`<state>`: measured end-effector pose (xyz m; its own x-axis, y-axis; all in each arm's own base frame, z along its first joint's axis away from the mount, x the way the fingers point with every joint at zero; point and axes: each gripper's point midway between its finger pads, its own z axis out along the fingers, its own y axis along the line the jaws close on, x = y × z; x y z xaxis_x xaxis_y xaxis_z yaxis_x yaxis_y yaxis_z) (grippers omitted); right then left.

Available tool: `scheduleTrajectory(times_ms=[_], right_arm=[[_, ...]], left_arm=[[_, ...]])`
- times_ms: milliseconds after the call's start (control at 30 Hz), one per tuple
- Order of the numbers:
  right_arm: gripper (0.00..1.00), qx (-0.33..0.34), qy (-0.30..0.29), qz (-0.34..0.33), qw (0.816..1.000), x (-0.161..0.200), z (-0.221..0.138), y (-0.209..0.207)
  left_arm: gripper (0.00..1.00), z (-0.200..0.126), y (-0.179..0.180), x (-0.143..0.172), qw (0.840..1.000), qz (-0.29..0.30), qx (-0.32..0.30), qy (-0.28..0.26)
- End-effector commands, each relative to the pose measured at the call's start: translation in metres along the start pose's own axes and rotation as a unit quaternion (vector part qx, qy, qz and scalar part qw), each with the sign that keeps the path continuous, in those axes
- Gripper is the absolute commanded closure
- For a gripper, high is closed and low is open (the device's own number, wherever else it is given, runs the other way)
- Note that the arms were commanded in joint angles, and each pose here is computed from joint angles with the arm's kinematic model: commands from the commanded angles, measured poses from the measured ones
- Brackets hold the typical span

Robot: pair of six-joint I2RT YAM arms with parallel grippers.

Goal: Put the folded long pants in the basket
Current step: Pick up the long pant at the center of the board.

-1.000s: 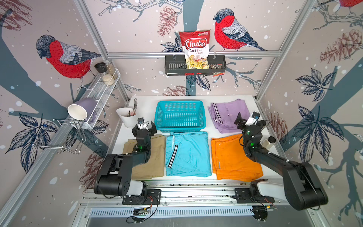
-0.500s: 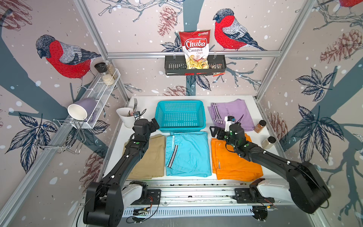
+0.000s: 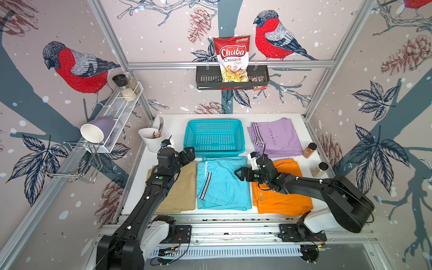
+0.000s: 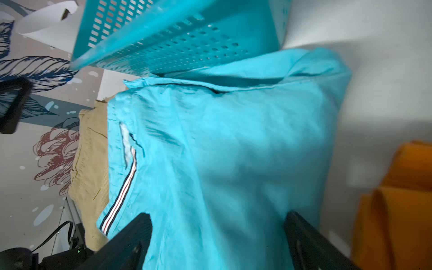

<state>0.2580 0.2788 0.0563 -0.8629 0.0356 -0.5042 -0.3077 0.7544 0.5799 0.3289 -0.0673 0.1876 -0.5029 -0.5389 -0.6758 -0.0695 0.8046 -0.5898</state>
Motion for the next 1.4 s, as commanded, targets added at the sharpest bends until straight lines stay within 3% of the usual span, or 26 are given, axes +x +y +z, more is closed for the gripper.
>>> scheduleTrajectory(times_ms=[0, 167, 400, 533, 767, 833, 900, 933, 967, 1167, 1367], right_arm=[[0.09, 0.053, 0.021, 0.025, 0.998, 0.008, 0.011, -0.025], [0.09, 0.091, 0.018, 0.029, 0.995, 0.011, 0.009, -0.04], [0.03, 0.137, -0.025, 0.018, 0.99, 0.007, -0.021, -0.059], [0.0, 0.091, -0.006, 0.021, 0.996, 0.012, -0.014, -0.051], [0.03, 0.072, 0.046, -0.022, 0.996, 0.026, 0.02, -0.024], [0.17, 0.079, 0.054, -0.032, 0.995, 0.028, 0.025, -0.022], [0.56, 0.089, 0.055, -0.034, 0.994, 0.026, 0.027, -0.023], [0.82, 0.105, 0.049, -0.033, 0.993, 0.023, 0.025, -0.028], [0.92, 0.121, 0.039, -0.031, 0.991, 0.019, 0.02, -0.033], [0.96, 0.158, -0.026, -0.001, 0.987, -0.007, -0.018, -0.059], [0.97, 0.154, -0.014, 0.022, 0.988, -0.011, -0.021, -0.078]], left_arm=[[0.03, -0.007, -0.006, 0.005, 1.0, 0.0, 0.017, 0.011], [0.03, -0.012, -0.014, 0.009, 0.999, -0.003, 0.043, 0.014], [0.03, -0.009, -0.013, 0.013, 0.999, -0.008, 0.042, 0.026], [0.03, -0.008, -0.014, 0.015, 0.998, -0.013, 0.046, 0.03], [0.03, -0.008, -0.011, 0.017, 0.999, -0.012, 0.04, 0.032], [0.03, -0.008, -0.011, 0.018, 0.998, -0.012, 0.042, 0.034], [0.03, -0.007, -0.011, 0.02, 0.998, -0.01, 0.042, 0.038], [0.03, -0.007, -0.011, 0.021, 0.998, -0.009, 0.042, 0.042], [0.03, -0.006, -0.011, 0.024, 0.998, -0.01, 0.044, 0.048], [0.03, 0.0, -0.018, 0.076, 0.988, -0.031, 0.074, 0.135], [0.03, 0.005, -0.037, 0.131, 0.975, -0.001, 0.082, 0.208]])
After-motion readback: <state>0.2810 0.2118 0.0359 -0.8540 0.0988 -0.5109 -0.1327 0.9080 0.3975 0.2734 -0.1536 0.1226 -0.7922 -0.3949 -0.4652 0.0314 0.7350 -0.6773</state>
